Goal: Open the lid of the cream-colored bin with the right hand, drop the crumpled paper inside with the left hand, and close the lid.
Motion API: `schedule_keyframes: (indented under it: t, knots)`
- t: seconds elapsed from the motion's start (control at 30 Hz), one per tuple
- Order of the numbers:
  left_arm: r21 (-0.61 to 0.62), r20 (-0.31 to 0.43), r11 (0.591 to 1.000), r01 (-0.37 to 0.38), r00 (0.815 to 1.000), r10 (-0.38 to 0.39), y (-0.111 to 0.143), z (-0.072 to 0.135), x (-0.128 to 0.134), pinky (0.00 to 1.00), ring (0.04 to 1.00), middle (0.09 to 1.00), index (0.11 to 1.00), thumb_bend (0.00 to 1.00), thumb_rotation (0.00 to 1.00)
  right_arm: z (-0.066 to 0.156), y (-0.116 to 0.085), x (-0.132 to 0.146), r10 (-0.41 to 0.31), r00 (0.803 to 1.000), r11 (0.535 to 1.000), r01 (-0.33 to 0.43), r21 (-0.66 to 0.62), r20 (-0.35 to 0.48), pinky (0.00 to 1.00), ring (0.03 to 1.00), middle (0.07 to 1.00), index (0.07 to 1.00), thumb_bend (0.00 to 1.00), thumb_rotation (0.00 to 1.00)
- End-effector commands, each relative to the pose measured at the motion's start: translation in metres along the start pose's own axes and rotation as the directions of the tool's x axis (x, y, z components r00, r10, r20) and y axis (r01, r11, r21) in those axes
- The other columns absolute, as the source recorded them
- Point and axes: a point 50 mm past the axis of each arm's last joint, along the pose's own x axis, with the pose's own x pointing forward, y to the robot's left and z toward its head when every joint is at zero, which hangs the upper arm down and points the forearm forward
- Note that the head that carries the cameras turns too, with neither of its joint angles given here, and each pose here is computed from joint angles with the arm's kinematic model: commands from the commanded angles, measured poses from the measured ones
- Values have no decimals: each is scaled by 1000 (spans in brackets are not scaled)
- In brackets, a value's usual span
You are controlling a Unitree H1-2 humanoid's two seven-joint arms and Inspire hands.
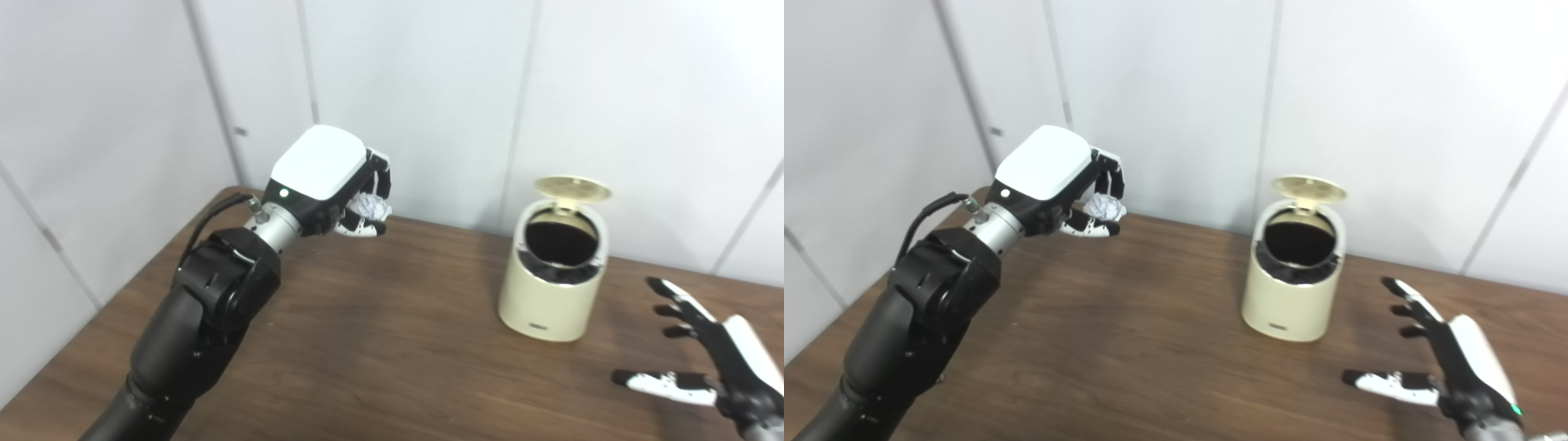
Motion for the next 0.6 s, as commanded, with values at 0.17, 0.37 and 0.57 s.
schedule_keyframes:
  t: [0.17,0.37,0.57]
  knots:
    - [-46,104,995,-90,990,95,28,16,34,240,297,417,510,521,0,13,1,10,-50,994,999,50,-4,96,708,834,893,879,785,275]
    - [-87,191,990,-112,973,127,32,34,57,210,283,418,507,522,0,14,13,10,-44,993,999,44,1,106,706,847,903,881,778,316]
    - [-117,240,986,-116,960,141,30,53,76,263,319,429,509,523,0,18,20,8,-53,995,998,54,-11,90,657,829,900,882,784,320]
